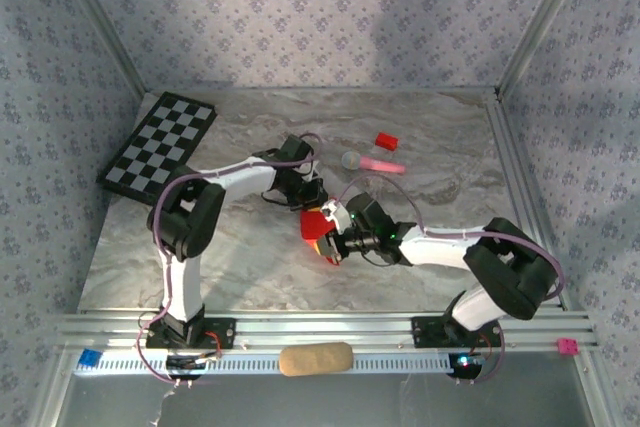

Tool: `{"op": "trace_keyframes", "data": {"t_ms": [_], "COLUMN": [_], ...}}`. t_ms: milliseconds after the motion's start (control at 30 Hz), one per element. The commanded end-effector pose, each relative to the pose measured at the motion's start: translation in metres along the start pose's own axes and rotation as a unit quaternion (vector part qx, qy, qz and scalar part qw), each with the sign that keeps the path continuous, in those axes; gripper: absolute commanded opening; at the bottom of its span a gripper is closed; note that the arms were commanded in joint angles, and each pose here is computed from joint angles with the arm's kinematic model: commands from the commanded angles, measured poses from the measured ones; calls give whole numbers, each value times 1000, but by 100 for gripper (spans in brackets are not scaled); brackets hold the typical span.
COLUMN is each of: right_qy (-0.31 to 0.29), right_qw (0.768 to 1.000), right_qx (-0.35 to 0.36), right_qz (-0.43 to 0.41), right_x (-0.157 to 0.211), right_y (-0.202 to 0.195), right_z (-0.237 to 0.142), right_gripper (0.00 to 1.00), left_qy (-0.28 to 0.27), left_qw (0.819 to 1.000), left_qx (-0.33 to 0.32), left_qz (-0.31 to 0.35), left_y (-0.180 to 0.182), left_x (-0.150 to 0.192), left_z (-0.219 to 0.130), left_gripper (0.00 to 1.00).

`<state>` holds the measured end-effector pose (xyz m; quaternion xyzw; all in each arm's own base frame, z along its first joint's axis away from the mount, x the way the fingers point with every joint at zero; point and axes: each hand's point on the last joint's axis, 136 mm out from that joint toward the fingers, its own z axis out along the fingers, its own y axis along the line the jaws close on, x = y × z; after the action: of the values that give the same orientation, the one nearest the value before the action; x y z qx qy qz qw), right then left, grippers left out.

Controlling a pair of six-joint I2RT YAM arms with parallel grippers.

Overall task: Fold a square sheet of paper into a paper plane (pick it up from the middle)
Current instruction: Third fold the triangle at the center of the table.

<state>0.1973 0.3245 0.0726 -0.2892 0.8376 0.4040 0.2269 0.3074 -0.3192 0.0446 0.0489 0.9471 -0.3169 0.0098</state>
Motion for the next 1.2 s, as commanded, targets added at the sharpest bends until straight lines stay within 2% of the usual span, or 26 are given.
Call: {"op": "trace_keyframes", "data": {"t_ms": [0, 433, 833, 1167], "right_qy": [13, 13, 8, 15], "right_qw": [999, 998, 996, 994], "right_qx": [-27, -30, -5, 4], "right_qz": [16, 51, 92, 108], "right_x": [-1, -3, -8, -10], "right_y": [7, -6, -40, -56], "right_z": [3, 5, -2, 6], "right_gripper": [1, 1, 1, 1], "left_qy": [9, 39, 33, 34], "left_qw": [1000, 998, 998, 998], "left_qx": [-17, -53, -47, -46], "left_qz": [13, 21, 26, 31], "left_y": [8, 30, 25, 24], "left_x": [-2, 10, 6, 5], "left_z": [6, 26, 24, 25], "left_gripper": [12, 10, 9, 9]}}
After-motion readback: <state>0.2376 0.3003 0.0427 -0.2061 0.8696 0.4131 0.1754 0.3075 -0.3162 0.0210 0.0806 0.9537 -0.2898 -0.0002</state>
